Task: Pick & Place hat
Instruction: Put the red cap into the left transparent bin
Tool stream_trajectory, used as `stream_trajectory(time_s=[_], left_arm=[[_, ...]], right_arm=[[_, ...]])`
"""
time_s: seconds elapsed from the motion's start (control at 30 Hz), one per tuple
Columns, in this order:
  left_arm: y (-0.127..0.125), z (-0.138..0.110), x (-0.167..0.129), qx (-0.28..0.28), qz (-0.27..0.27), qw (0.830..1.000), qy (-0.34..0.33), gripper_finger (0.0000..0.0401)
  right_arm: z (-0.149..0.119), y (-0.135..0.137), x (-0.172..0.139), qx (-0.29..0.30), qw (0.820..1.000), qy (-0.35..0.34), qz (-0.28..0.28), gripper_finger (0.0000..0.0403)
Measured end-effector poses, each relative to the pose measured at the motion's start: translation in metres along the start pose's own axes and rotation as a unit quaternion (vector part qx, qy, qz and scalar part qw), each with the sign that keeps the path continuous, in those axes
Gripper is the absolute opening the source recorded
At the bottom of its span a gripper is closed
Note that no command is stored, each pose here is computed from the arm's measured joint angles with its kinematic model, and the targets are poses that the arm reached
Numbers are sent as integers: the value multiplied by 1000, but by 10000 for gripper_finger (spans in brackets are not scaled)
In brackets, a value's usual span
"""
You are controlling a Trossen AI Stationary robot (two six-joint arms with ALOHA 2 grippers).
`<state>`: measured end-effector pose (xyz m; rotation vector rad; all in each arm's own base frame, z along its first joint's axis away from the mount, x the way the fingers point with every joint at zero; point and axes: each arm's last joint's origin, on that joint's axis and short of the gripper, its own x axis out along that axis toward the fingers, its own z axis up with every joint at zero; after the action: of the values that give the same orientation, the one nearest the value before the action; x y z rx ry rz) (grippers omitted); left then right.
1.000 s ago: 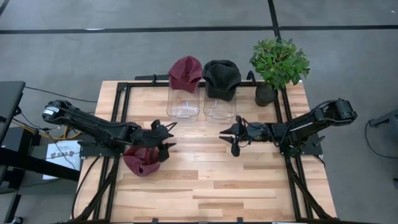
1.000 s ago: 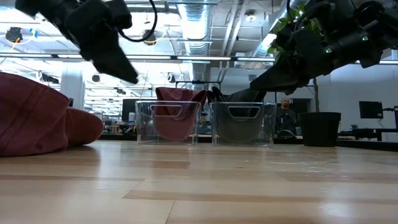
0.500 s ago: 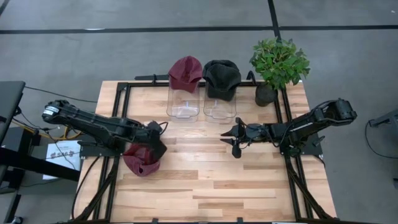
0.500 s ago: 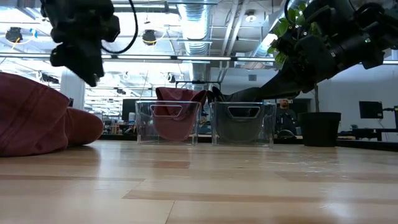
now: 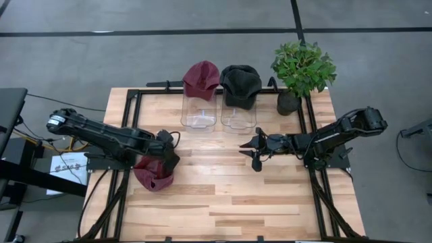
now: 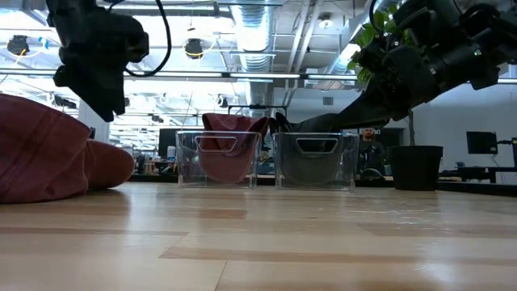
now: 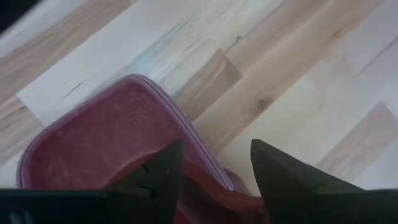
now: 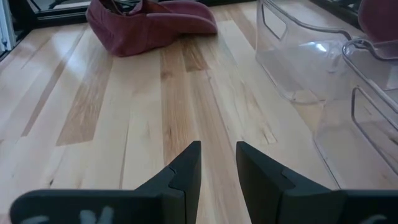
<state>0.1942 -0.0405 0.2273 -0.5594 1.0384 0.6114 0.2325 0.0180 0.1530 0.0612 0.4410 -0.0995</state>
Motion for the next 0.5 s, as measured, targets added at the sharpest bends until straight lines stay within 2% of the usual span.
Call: stream_trajectory(time_s=[0.3, 0.5], left_arm=[[-9, -4, 28, 20, 53, 998, 31, 186], [-13, -6, 40, 35, 62, 996, 57, 186]], right_arm=[[0, 0, 0, 0, 1000, 2, 0, 91], [-1, 0, 0, -1, 1000, 4, -1, 91]])
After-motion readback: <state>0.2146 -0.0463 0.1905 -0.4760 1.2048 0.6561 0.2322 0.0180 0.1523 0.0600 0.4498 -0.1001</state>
